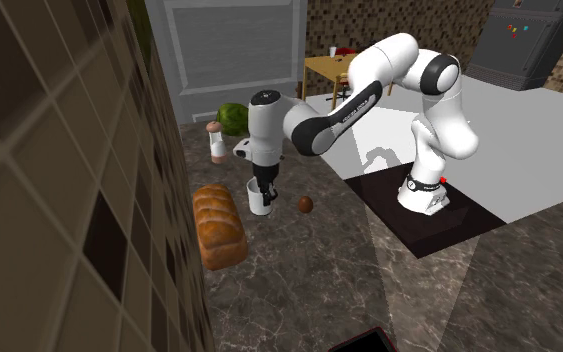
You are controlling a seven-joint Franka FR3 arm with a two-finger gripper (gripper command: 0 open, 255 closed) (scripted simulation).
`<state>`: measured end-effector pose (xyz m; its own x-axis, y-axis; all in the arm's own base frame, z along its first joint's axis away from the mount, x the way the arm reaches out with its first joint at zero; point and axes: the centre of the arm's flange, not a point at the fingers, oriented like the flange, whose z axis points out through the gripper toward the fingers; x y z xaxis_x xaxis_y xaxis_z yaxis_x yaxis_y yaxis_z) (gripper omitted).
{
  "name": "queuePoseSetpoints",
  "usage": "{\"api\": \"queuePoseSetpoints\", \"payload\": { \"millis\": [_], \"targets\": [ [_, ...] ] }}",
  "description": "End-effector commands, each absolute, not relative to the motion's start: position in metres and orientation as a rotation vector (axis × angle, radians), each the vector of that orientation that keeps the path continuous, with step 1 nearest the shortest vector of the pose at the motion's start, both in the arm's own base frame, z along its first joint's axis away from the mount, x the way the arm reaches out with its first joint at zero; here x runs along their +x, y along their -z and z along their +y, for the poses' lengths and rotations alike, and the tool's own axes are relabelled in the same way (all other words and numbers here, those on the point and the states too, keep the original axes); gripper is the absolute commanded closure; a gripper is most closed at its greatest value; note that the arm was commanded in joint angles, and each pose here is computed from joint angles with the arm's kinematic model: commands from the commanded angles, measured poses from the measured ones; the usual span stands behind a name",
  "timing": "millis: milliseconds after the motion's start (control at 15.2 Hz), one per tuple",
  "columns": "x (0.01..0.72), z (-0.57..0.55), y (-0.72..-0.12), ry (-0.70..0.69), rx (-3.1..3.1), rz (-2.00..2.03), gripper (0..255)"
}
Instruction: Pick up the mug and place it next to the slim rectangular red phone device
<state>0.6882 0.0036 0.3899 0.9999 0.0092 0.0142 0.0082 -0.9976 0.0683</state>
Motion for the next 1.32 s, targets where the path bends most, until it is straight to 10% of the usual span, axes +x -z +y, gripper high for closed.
{"api": "queuePoseSetpoints", "payload": {
  "millis": [0, 1254],
  "targets": [
    [0.688, 0.005, -0.4, -0.022, 3.073, 0.013, 255],
    [0.688, 0.005, -0.501, -0.022, 3.073, 0.013, 255]
  ]
}}
